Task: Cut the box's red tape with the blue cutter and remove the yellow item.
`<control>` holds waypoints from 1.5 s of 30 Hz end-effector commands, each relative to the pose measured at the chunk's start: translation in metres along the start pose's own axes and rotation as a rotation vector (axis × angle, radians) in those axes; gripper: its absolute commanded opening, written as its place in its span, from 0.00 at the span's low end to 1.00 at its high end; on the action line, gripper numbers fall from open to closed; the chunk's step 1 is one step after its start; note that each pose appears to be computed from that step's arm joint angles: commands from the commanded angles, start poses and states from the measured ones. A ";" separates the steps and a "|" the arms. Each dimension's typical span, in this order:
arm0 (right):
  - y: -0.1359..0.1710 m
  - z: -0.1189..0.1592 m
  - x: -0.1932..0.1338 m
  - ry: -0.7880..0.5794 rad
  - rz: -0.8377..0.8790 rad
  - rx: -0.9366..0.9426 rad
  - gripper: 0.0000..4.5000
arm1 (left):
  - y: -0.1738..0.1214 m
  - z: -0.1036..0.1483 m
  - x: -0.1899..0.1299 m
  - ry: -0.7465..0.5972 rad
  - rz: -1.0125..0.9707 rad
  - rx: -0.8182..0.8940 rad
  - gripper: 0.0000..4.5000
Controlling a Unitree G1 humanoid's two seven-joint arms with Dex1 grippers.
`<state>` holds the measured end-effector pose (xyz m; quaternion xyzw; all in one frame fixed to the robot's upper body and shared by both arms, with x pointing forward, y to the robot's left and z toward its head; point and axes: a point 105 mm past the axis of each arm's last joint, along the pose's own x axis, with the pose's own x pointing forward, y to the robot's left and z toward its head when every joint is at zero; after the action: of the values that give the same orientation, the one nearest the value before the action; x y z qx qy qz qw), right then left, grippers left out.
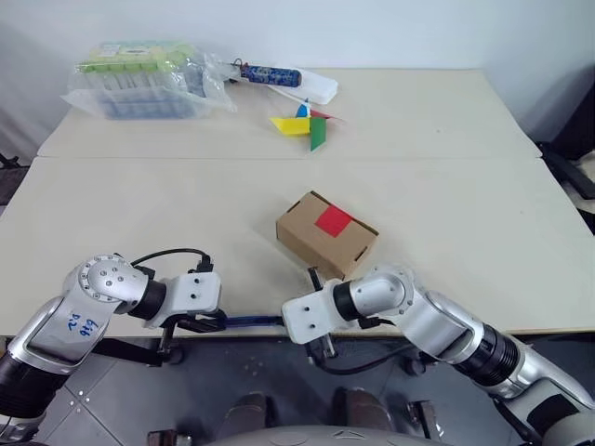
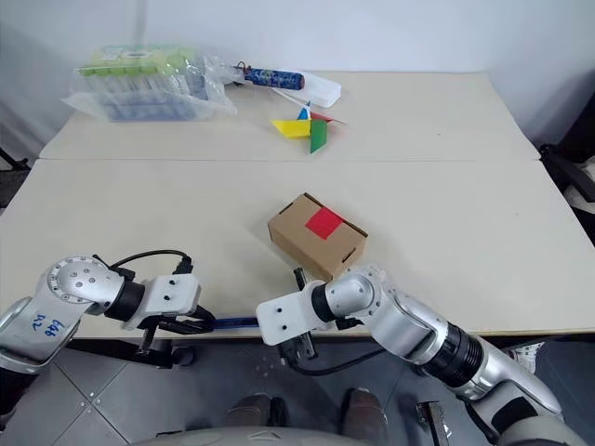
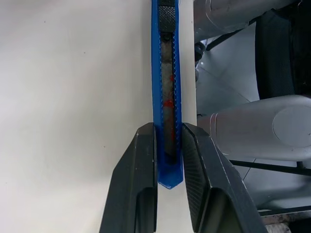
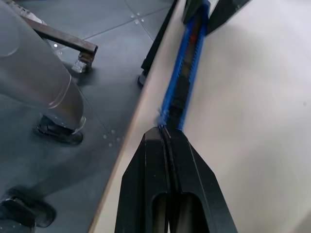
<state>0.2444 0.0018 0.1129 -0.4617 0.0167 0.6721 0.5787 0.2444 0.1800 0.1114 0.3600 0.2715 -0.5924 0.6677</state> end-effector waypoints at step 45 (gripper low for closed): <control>-0.016 0.016 0.006 -0.083 -0.020 -0.056 0.01 | -0.001 -0.009 0.013 0.034 -0.078 -0.050 0.09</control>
<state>0.2495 0.0182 0.1260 -0.4480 -0.0203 0.6860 0.5730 0.2511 0.1793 0.1118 0.3575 0.2854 -0.5978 0.6583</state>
